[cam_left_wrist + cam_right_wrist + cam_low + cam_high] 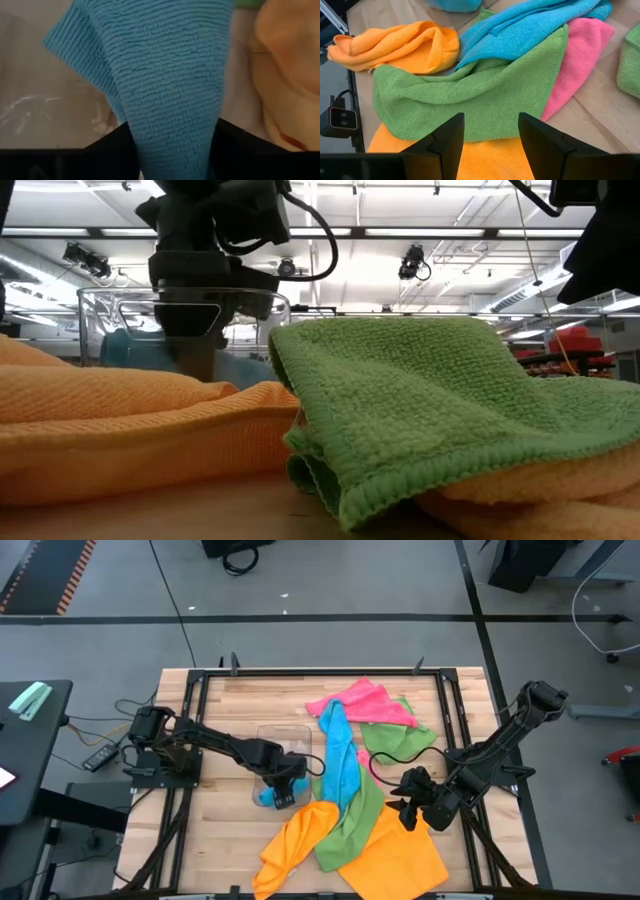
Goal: Fold microfiber towels
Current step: Put the left blue towel into the transparent bin
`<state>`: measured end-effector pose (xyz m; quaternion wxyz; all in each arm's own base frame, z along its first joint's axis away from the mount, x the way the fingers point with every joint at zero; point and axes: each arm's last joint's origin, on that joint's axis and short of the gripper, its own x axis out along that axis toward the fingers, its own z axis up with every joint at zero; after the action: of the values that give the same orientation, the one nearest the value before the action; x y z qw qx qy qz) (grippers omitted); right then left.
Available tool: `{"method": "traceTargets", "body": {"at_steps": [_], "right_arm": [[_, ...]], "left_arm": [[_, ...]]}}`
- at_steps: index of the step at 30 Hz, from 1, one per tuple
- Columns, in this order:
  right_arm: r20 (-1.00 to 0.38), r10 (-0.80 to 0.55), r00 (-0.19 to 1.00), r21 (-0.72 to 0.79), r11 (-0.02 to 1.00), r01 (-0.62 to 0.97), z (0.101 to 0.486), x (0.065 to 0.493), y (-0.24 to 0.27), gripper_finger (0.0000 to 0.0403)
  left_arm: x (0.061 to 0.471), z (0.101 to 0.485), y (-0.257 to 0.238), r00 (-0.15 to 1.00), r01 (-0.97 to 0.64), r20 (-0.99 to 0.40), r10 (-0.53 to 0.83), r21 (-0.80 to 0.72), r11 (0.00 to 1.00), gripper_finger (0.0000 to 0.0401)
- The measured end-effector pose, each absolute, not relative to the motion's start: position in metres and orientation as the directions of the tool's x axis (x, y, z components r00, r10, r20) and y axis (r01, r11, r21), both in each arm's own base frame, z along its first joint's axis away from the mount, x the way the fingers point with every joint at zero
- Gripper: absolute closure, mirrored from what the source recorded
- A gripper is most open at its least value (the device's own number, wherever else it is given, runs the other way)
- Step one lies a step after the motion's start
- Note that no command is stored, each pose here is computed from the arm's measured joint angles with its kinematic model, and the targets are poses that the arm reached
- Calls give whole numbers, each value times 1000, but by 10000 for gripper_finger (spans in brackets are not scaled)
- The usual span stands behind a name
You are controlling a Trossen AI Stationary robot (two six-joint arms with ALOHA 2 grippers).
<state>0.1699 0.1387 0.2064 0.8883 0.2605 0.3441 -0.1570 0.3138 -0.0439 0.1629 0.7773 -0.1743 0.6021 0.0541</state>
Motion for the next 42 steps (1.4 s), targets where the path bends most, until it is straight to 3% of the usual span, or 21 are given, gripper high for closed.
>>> {"method": "traceTargets", "body": {"at_steps": [7,12,19,23,29,42], "right_arm": [[-693,-97,715,358,815,457,207,170,139,207],[-692,-90,716,364,813,454,207,170,139,207],[-692,-90,716,364,813,454,207,170,139,207],[-692,-91,716,364,813,454,207,170,139,207],[-692,-90,716,369,809,458,207,170,139,207],[-692,-90,716,369,809,458,207,170,139,207]], "left_arm": [[326,181,-32,293,-188,-930,-224,-285,940,320],[329,204,-13,246,-99,-946,-211,-241,966,375],[332,237,13,222,59,-970,-100,-89,994,357],[331,242,24,208,122,-977,42,69,990,345],[330,243,34,172,152,-944,282,308,939,366],[326,210,0,178,67,-927,330,346,936,360]]}}
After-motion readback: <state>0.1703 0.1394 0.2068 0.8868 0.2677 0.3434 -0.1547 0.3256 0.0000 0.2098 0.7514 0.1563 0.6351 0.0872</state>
